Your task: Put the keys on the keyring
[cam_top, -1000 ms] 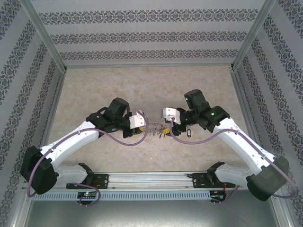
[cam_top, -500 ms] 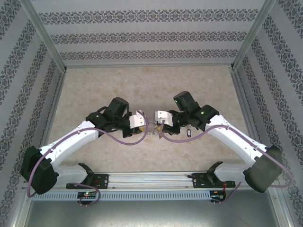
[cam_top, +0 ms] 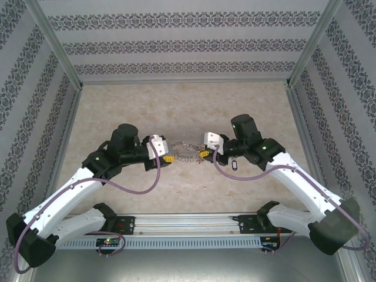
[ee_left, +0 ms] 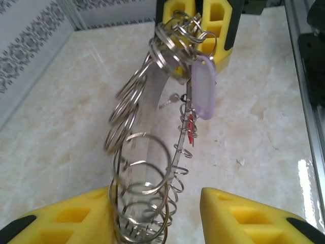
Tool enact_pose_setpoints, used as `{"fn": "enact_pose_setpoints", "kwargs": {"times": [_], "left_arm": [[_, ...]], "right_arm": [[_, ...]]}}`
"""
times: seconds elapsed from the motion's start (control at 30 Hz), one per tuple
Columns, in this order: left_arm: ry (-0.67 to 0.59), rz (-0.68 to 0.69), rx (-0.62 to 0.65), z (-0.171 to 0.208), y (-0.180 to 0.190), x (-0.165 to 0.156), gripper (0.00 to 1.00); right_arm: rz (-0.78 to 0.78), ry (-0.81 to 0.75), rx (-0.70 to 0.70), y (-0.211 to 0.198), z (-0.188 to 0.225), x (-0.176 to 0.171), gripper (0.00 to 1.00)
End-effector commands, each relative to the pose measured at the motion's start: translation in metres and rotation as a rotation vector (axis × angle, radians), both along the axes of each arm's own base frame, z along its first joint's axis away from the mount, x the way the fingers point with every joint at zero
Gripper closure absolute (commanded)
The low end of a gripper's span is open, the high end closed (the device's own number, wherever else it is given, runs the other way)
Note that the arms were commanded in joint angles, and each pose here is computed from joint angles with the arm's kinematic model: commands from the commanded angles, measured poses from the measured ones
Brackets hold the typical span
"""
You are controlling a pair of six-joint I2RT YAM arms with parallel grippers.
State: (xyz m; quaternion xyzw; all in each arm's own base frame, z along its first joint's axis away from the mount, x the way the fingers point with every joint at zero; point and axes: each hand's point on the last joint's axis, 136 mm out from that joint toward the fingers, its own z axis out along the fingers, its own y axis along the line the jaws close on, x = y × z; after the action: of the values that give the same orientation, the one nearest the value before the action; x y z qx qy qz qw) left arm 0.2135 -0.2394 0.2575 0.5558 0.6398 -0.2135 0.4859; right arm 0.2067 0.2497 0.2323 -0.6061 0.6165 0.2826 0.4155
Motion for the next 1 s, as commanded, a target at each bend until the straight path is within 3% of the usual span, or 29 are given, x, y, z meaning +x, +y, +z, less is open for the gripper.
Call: {"fn": "enact_pose_setpoints", "kwargs": {"times": [0.0, 0.3, 0.47, 0.7, 0.83, 0.9, 0.97], "left_arm": [[-0.021, 0.01, -0.066, 0.012, -0.001, 0.002, 0.56], [-0.044, -0.002, -0.082, 0.022, -0.005, 0.006, 0.55], [-0.031, -0.079, -0.119, 0.032, -0.009, -0.008, 0.82], [-0.06, -0.092, -0.098, 0.038, -0.005, -0.014, 0.92], [-0.052, -0.102, -0.064, 0.036, -0.003, -0.015, 1.0], [-0.055, -0.09, -0.034, 0.033, -0.002, -0.012, 1.0], [-0.054, -0.073, 0.005, 0.027, 0.001, -0.008, 1.0]], "right_arm": [[0.058, -0.049, 0.137, 0.007, 0.028, -0.007, 1.0], [0.145, -0.059, 0.173, 0.008, 0.031, -0.023, 1.0], [0.144, -0.05, 0.177, 0.007, 0.03, -0.024, 1.0], [0.118, -0.036, 0.161, 0.001, 0.02, -0.02, 0.99], [0.091, -0.037, 0.132, -0.002, 0.008, -0.015, 0.86], [0.046, -0.048, 0.091, -0.006, -0.002, -0.008, 0.68], [-0.005, -0.062, 0.054, -0.011, -0.007, 0.0, 0.6]]}}
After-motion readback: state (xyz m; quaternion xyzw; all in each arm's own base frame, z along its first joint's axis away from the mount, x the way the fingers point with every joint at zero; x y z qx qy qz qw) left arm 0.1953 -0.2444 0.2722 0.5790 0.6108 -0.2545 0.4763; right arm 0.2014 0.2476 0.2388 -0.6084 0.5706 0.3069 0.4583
